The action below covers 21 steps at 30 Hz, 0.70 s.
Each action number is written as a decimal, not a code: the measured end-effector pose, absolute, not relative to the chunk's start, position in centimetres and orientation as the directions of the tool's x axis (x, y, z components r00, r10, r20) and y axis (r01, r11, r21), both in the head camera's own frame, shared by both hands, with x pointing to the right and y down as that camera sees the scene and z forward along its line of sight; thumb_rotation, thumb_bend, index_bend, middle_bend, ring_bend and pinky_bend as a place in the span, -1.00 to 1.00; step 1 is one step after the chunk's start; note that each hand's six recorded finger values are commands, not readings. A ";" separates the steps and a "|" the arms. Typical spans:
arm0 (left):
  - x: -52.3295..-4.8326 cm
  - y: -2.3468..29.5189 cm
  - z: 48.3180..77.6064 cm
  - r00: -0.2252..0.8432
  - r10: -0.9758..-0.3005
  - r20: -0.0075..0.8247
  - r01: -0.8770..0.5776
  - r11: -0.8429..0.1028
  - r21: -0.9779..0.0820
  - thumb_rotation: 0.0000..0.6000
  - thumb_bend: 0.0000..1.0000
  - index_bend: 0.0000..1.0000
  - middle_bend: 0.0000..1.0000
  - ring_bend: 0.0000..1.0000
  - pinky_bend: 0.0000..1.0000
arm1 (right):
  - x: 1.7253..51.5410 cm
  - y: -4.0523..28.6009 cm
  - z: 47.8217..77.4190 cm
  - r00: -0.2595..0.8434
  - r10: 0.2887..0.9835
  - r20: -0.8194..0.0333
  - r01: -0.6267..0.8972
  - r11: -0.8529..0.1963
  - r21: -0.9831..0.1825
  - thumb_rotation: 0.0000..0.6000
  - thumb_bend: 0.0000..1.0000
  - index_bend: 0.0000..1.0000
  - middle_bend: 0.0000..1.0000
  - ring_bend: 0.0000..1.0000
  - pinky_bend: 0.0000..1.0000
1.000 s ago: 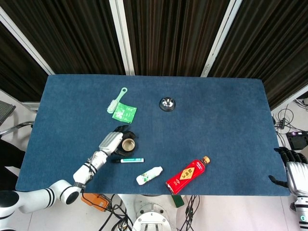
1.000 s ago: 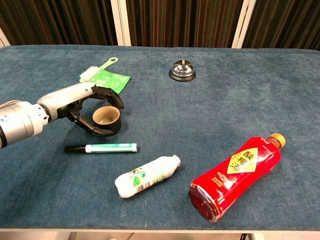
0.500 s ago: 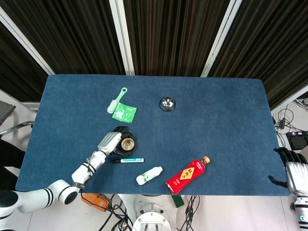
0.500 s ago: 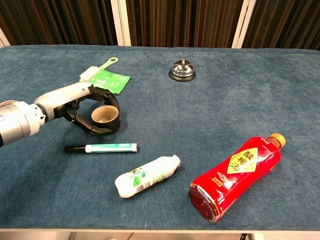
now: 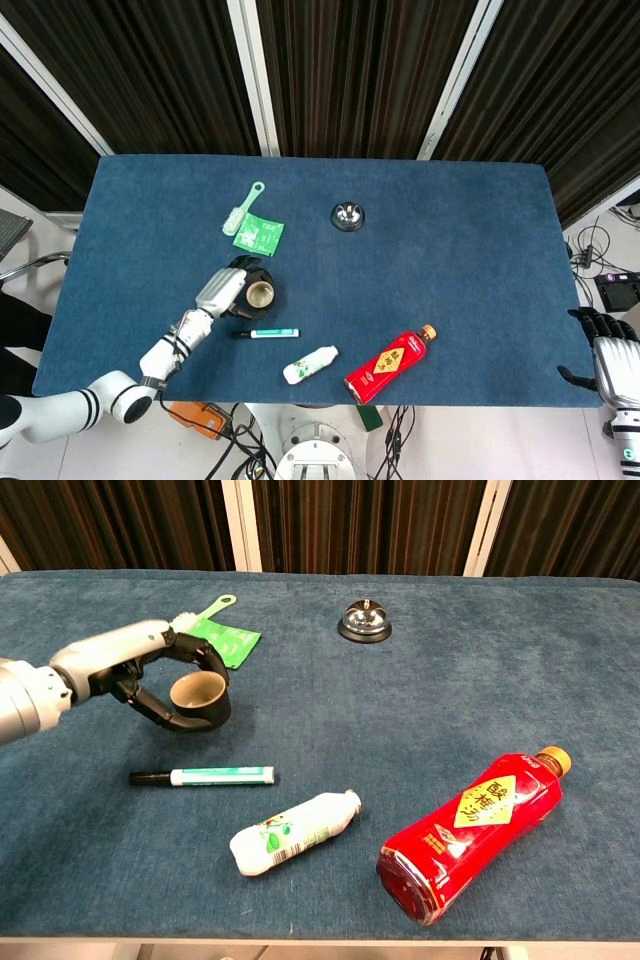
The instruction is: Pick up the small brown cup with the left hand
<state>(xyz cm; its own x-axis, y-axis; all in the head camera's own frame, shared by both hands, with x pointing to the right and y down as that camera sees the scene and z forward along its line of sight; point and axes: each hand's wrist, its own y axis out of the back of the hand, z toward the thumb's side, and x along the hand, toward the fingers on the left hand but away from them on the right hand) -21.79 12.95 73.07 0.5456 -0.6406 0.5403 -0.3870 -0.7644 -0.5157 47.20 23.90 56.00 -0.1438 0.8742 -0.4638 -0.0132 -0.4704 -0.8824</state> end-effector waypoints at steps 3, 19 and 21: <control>-21.8 12.2 71.9 0.550 -0.653 0.520 -0.368 -0.749 -0.551 1.00 -0.49 -0.08 -0.04 -0.74 -0.84 | 47.2 23.9 56.0 -0.146 0.874 -0.463 -0.011 -0.469 -0.883 1.00 -0.59 -0.42 -0.47 -0.48 -0.46; -19.8 7.4 63.9 0.591 -0.662 0.461 -0.105 -0.630 -0.770 1.00 -0.49 -0.08 -0.04 -0.73 -0.78 | 47.0 23.8 56.1 -0.139 0.873 -0.468 -0.013 -0.474 -0.881 1.00 -0.59 -0.42 -0.47 -0.48 -0.46; -19.4 6.8 63.1 0.591 -0.659 0.466 -0.079 -0.622 -0.779 1.00 -0.48 -0.08 -0.04 -0.72 -0.78 | 46.9 23.7 56.2 -0.139 0.872 -0.469 -0.013 -0.476 -0.880 1.00 -0.59 -0.42 -0.47 -0.48 -0.46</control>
<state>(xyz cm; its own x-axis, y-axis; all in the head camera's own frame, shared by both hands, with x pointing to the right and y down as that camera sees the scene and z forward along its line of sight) -19.44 6.82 63.11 0.5906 -0.6586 0.4662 -0.0795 -0.6224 -0.7786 46.92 23.73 56.21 -0.1386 0.8721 -0.4694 -0.0131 -0.4755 -0.8796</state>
